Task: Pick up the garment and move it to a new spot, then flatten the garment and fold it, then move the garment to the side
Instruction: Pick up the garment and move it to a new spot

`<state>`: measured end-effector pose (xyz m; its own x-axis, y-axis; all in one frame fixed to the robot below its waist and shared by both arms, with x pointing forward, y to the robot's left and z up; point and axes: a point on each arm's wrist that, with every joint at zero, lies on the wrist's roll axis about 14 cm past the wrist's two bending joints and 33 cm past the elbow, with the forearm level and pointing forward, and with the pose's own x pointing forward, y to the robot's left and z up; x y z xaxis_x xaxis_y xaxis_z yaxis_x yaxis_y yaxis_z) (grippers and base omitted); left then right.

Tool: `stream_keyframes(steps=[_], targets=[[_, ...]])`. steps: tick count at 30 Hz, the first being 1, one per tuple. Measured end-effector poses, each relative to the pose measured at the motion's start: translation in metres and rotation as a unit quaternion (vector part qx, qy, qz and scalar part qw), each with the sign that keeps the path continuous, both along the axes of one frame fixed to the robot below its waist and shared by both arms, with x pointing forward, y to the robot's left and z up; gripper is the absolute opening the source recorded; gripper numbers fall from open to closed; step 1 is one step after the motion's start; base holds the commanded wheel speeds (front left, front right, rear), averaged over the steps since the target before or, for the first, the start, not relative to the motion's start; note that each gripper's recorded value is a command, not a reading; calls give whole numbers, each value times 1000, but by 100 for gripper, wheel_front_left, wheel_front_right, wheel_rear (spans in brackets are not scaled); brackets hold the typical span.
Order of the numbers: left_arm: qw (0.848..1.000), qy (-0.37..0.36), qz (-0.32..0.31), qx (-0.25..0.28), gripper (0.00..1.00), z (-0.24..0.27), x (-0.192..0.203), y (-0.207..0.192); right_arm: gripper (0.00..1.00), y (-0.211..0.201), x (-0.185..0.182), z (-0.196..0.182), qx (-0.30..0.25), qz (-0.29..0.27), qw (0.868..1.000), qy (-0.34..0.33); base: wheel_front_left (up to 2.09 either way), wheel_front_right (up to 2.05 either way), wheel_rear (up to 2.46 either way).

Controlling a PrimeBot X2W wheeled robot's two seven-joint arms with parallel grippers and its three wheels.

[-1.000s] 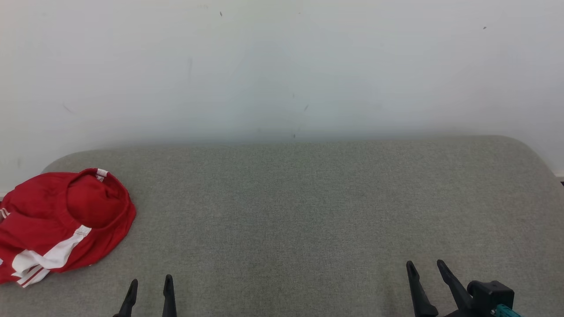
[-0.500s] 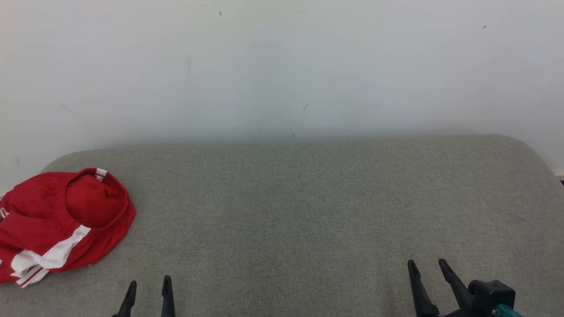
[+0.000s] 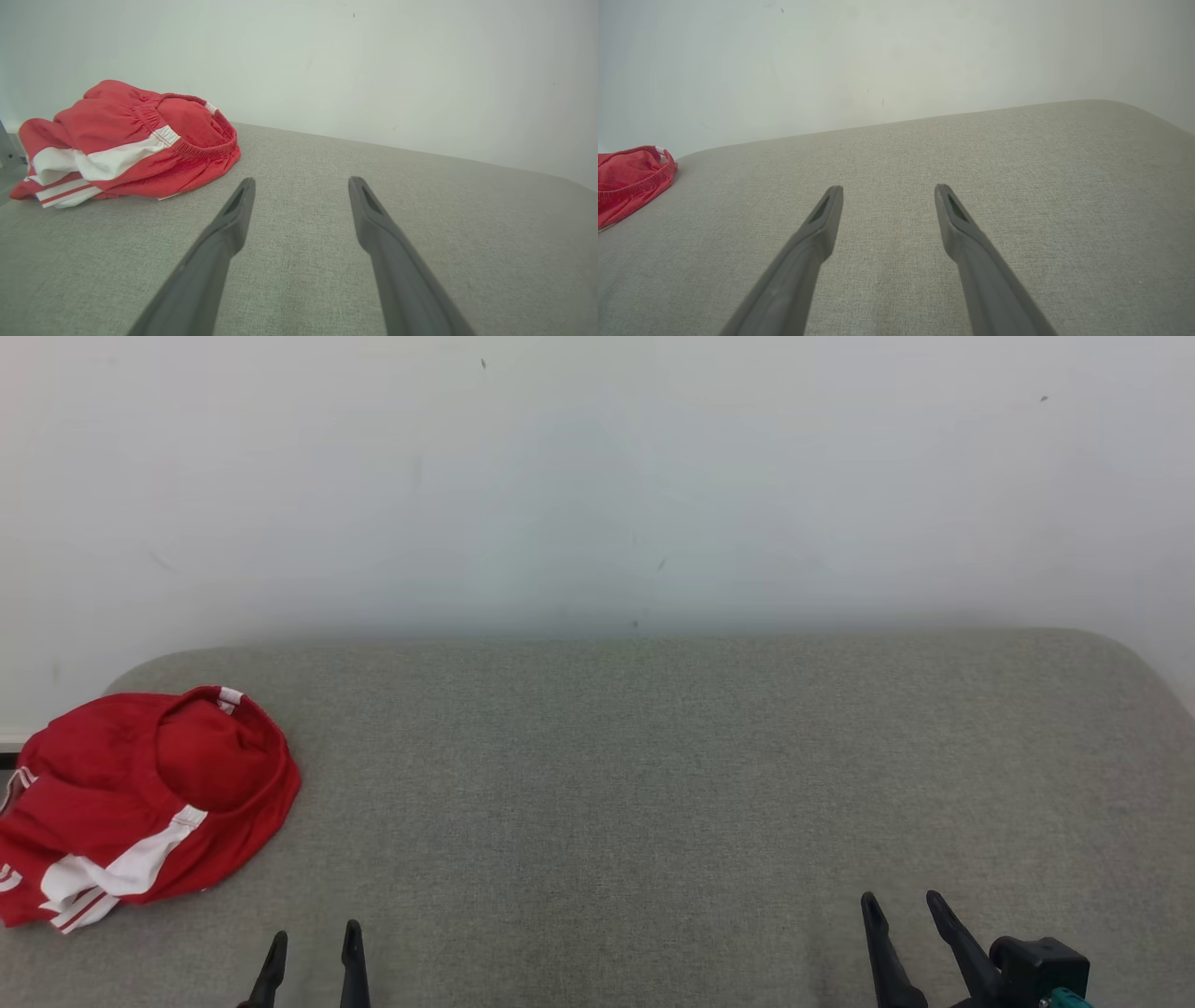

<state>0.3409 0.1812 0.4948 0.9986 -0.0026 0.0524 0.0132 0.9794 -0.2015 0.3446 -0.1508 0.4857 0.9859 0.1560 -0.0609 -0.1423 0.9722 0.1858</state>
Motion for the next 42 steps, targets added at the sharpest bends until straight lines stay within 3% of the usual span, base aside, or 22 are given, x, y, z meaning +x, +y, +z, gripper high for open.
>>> stream_keyframes(steps=[10, 22, 34, 42], targets=[[999, 2, 35, 12, 100, -2, -15, 23, 100, 23, 6, -1, 0, 33, 999, 0, 0, 0, 0], [993, 10, 114, 24, 100, -11, -59, 75, 100, 80, 11, -5, 0, 115, 993, 5, 0, 0, 0], [973, 14, 227, 20, 100, -17, -121, 134, 100, 156, 11, -5, -16, 228, 974, 0, 0, 0, 0], [961, 21, 274, 21, 100, -19, -141, 155, 100, 186, 16, -7, -18, 270, 963, 3, 0, 0, 0]])
